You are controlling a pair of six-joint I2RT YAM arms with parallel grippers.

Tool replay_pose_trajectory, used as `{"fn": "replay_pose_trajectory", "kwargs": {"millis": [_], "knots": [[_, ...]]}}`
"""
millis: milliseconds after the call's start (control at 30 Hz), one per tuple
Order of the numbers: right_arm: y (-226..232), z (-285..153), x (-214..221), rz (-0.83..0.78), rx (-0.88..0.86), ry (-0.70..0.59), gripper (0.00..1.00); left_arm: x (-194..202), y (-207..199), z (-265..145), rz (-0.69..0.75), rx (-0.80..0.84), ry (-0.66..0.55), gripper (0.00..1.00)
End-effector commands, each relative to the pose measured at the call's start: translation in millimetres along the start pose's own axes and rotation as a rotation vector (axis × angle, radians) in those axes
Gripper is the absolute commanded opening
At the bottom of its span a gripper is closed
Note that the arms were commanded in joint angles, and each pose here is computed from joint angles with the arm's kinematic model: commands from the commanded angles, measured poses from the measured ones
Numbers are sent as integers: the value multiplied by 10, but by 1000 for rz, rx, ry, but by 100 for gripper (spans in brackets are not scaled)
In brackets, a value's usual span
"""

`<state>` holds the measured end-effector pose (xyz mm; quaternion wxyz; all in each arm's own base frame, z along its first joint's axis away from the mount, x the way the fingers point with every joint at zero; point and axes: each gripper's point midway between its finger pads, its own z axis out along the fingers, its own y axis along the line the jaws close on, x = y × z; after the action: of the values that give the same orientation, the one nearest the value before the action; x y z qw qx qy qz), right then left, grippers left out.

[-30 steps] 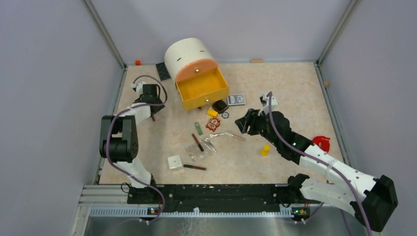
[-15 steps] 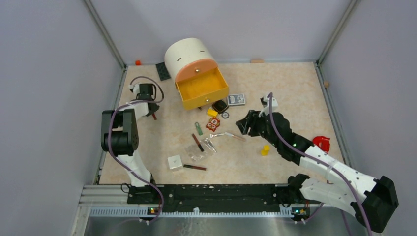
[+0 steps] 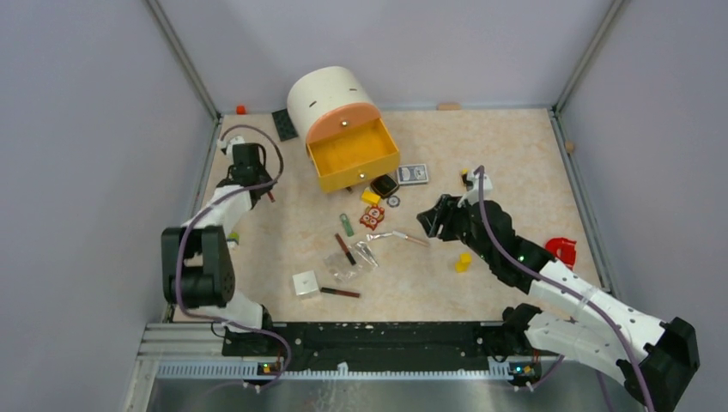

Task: Organize the makeup
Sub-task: Pick up the makeup from the center of the board, then place the makeup in the drawer.

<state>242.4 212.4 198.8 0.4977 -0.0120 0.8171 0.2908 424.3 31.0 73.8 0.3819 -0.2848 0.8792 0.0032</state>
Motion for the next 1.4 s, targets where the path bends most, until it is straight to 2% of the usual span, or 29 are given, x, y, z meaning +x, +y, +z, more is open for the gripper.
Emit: {"fn": "replay_pose_trajectory", "kwargs": {"millis": [0, 133, 200, 300, 367, 467, 533, 633, 700, 833, 933, 1067, 1367], "knots": [[1, -50, -57, 10, 2, -34, 52, -710, -406, -1095, 59, 237, -384, 0], [-40, -63, -55, 9, 16, -44, 52, -820, -737, -1929, 212, 424, -619, 0], [-39, -71, -61, 3, 11, -49, 52, -819, -1000, -2268, 324, 550, -691, 0], [-41, -88, -71, -2, 5, -59, 52, -646, -1507, -2644, 534, 826, -709, 0], [-47, -107, -67, 0, 2, -63, 52, -596, -1688, -2719, 615, 886, -713, 0], [-57, -144, -68, 9, -3, -73, 52, -533, -1894, -2710, 729, 916, -730, 0], [-63, -165, -60, 17, -6, -75, 52, -376, -2094, -2769, 883, 1036, -763, 0], [-74, -196, -53, 21, -7, -77, 52, -463, -2242, -2739, 918, 1037, -819, 0], [-89, -212, -55, 23, -2, -79, 52, -474, -2374, -2687, 1013, 1052, -834, 0], [-93, -243, -58, 24, -4, -80, 52, -378, -2637, -2334, 1234, 1064, -725, 0], [-101, -260, -50, 27, -3, -80, 52, -226, -2730, -2079, 1350, 1088, -609, 5], [-133, -275, -40, 28, 6, -84, 52, -65, -2698, -1789, 1419, 1050, -519, 5], [-147, -261, -23, 29, 8, -86, 52, 78, -2664, -1631, 1454, 1036, -478, 16]]}}
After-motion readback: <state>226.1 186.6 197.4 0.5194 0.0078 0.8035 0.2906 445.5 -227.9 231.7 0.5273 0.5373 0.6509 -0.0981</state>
